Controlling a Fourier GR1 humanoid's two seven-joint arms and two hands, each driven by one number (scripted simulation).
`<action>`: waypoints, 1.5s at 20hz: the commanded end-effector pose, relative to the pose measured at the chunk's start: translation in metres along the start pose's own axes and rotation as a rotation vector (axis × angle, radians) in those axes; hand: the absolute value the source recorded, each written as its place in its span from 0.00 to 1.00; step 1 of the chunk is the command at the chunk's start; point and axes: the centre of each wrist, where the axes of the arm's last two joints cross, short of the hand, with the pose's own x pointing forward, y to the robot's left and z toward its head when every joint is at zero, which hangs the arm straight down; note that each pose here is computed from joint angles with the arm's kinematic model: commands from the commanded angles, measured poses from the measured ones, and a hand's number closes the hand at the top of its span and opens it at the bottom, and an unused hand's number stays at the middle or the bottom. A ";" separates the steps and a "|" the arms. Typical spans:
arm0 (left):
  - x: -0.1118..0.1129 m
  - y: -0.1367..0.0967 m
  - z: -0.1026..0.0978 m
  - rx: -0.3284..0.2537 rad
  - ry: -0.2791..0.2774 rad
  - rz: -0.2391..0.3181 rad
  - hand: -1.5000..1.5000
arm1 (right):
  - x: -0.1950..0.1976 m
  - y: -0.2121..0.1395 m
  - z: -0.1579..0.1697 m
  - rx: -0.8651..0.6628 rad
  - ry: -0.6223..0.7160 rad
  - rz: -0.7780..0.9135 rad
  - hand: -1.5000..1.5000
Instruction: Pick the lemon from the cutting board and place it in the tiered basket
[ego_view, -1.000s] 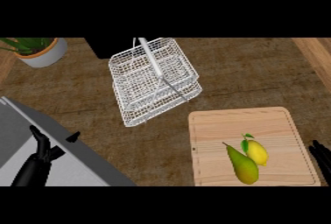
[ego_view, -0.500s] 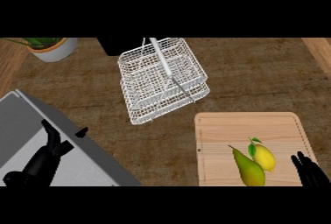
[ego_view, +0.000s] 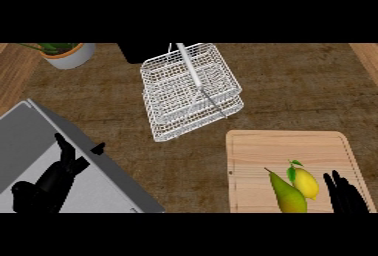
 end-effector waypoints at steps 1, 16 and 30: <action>0.018 -0.028 -0.038 -0.020 -0.037 0.174 0.50 | 0.009 0.006 -0.005 -0.033 0.019 0.010 0.00; 0.022 -0.028 -0.038 -0.049 -0.023 0.188 0.50 | 0.010 0.027 -0.029 -0.036 0.059 -0.014 0.00; 0.025 -0.022 -0.039 -0.065 -0.028 0.197 0.50 | -0.014 0.033 -0.057 -0.019 0.075 -0.037 0.00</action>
